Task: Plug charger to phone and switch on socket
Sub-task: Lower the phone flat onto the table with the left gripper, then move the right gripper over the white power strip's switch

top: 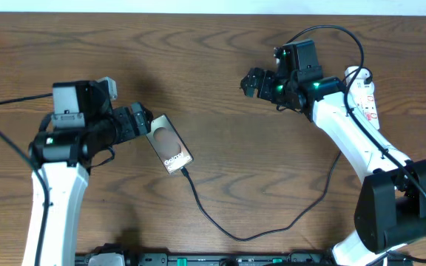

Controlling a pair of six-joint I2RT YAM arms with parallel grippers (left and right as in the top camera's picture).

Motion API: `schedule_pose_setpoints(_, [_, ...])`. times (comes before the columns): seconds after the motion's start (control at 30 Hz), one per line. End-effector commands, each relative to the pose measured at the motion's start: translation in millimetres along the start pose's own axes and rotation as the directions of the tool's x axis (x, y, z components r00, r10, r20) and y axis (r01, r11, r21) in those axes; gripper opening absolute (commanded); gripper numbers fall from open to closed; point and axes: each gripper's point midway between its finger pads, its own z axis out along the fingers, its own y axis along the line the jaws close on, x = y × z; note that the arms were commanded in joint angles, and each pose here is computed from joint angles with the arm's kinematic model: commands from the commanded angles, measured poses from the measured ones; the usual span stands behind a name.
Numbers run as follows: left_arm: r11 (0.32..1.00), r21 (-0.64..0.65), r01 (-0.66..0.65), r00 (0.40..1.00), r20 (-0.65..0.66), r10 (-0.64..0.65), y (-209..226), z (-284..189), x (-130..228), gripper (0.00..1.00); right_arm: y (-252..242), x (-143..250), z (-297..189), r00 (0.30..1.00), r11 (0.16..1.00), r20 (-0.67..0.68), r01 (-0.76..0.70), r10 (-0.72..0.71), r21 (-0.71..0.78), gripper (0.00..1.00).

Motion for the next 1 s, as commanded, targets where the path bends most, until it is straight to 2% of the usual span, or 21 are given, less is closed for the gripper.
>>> schedule_pose_setpoints(0.0, [0.999, 0.024, -0.036, 0.999, 0.021, 0.036, -6, -6, -4, 0.94, 7, -3, -13, 1.0, 1.0, -0.003, -0.009, 0.009, -0.021, 0.99])
schedule_pose_setpoints(0.17, [0.998, 0.055, -0.044, 0.999, 0.034, 0.042, -12, -6, -7, 0.94, -13, -22, -56, 0.998, 1.0, -0.06, 0.014, -0.013, 0.019, 0.99])
schedule_pose_setpoints(0.33, [0.995, 0.081, -0.055, 0.997, 0.052, 0.051, -17, -7, -12, 0.94, -43, -51, -111, 0.998, 0.993, -0.046, 0.044, -0.039, 0.111, 0.99])
schedule_pose_setpoints(0.53, [0.995, 0.081, -0.056, 0.997, 0.054, 0.052, -17, -7, -12, 0.94, -122, -91, -168, 0.992, 0.943, 0.106, -0.106, 0.076, 0.317, 0.99])
schedule_pose_setpoints(0.8, [0.994, 0.084, -0.063, 0.996, 0.069, 0.058, -18, -7, -16, 0.94, -226, -99, -216, 0.959, 0.876, 0.198, -0.268, 0.203, 0.401, 0.99])
schedule_pose_setpoints(0.97, [0.994, 0.086, -0.066, 0.995, 0.075, 0.059, -19, -7, -18, 0.94, -261, -101, -219, 0.97, 0.897, 0.176, -0.225, 0.169, 0.381, 0.99])
